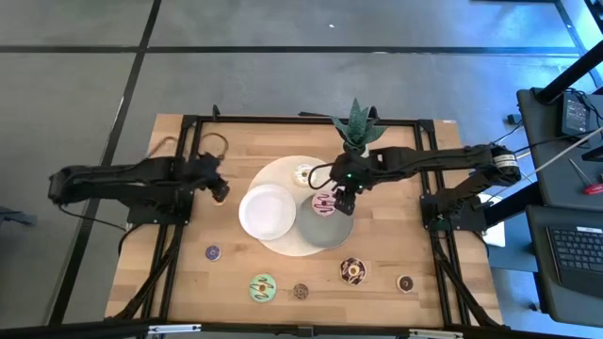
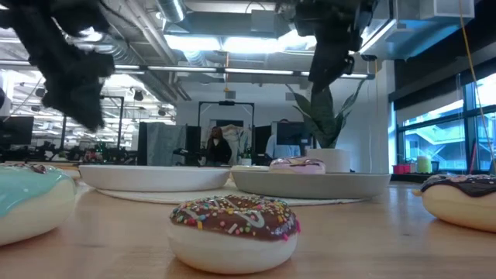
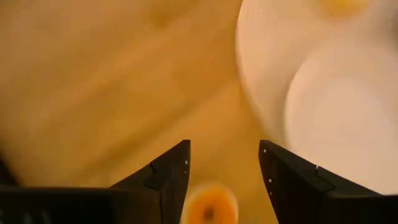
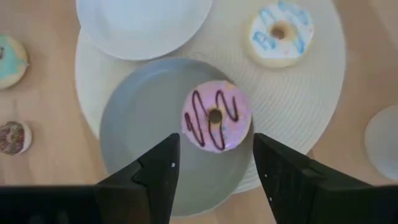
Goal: Pick & Place donuts
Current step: Put the small yellow donut on the white plate
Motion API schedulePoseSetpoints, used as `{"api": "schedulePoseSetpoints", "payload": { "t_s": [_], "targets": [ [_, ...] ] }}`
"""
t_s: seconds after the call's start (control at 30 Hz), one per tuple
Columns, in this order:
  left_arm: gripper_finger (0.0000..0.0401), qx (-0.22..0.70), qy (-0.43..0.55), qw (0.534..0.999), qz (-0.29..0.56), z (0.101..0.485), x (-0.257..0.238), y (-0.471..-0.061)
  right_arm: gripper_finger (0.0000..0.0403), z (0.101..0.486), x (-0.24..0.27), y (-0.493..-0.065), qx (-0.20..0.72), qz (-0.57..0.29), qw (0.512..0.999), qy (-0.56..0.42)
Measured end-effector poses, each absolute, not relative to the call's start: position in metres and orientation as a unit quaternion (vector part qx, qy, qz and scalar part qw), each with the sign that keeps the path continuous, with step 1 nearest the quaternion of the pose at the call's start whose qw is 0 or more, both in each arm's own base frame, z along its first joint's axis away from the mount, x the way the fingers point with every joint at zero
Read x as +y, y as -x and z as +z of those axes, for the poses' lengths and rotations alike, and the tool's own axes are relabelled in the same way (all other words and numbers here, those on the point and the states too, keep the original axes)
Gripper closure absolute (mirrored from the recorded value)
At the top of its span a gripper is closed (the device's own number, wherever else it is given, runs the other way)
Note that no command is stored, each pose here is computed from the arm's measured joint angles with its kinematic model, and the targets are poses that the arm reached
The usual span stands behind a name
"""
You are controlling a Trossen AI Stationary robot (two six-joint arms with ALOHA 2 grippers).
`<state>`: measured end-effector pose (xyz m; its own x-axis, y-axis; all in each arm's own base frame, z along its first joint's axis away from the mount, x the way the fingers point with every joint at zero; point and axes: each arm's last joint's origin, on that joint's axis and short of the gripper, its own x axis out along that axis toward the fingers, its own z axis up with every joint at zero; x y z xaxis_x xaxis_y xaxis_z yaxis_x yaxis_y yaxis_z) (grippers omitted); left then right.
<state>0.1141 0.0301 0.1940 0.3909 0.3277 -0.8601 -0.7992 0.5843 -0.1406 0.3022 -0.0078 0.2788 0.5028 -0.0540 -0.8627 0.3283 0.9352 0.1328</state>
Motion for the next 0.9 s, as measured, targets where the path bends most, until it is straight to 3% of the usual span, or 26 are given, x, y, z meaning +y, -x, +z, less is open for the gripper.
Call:
{"api": "schedulePoseSetpoints", "payload": {
  "t_s": [0.17, 0.27, 0.9],
  "targets": [
    [0.0217, 0.522, 0.35, 0.646, 0.432, 0.167, 0.03, -0.123, 0.0199, 0.276, -0.008, -0.304, 0.485, -0.138, 0.855, -0.121],
    [0.0217, 0.557, 0.336, 0.606, 0.457, 0.157, 0.03, -0.127, 0.0199, 0.275, -0.008, -0.304, 0.486, -0.138, 0.855, -0.12],
    [0.0217, 0.553, 0.348, 0.627, 0.423, 0.15, 0.031, -0.141, 0.0198, 0.274, -0.008, -0.304, 0.489, -0.133, 0.855, -0.108]
  ]
}}
